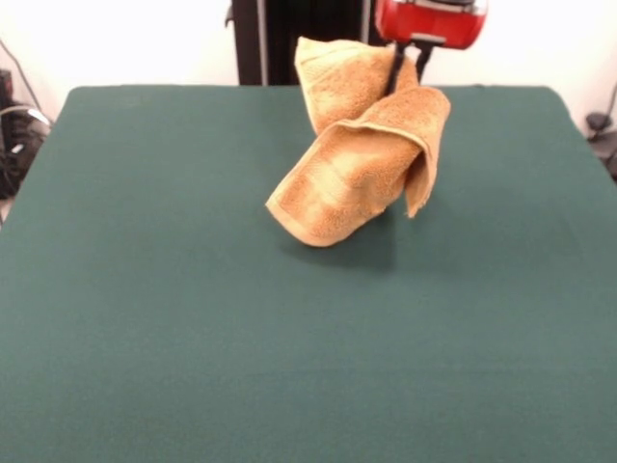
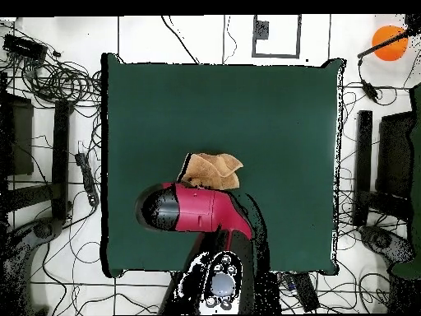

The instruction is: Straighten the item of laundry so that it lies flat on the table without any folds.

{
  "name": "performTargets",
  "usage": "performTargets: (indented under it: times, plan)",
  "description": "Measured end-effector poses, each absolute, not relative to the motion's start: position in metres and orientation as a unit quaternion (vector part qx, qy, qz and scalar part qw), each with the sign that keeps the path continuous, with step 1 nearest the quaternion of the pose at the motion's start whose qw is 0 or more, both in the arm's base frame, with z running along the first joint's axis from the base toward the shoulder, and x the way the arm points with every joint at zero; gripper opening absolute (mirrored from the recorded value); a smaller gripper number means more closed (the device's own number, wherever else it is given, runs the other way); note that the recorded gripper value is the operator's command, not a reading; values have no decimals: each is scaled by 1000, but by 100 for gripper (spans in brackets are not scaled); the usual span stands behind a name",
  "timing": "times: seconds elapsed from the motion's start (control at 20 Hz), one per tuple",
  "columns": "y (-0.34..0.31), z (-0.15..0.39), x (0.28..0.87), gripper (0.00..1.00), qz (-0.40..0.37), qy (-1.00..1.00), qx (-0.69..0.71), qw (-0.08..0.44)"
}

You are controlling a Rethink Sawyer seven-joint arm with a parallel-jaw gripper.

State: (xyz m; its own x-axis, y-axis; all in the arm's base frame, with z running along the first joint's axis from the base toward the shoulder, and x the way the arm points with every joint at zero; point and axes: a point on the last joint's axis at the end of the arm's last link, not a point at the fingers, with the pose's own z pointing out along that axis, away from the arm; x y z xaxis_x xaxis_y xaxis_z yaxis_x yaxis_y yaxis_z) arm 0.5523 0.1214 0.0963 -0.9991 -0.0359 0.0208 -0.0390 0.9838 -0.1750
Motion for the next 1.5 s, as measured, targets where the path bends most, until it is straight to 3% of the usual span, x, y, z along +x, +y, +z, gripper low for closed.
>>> performTargets:
  times: [1.05,1.1,1.5]
  plan:
    - [111,99,553,0,94,-996,6,8]
    - [111,99,553,100,94,-996,5,8]
    - [111,100,554,100,93,-996,4,8]
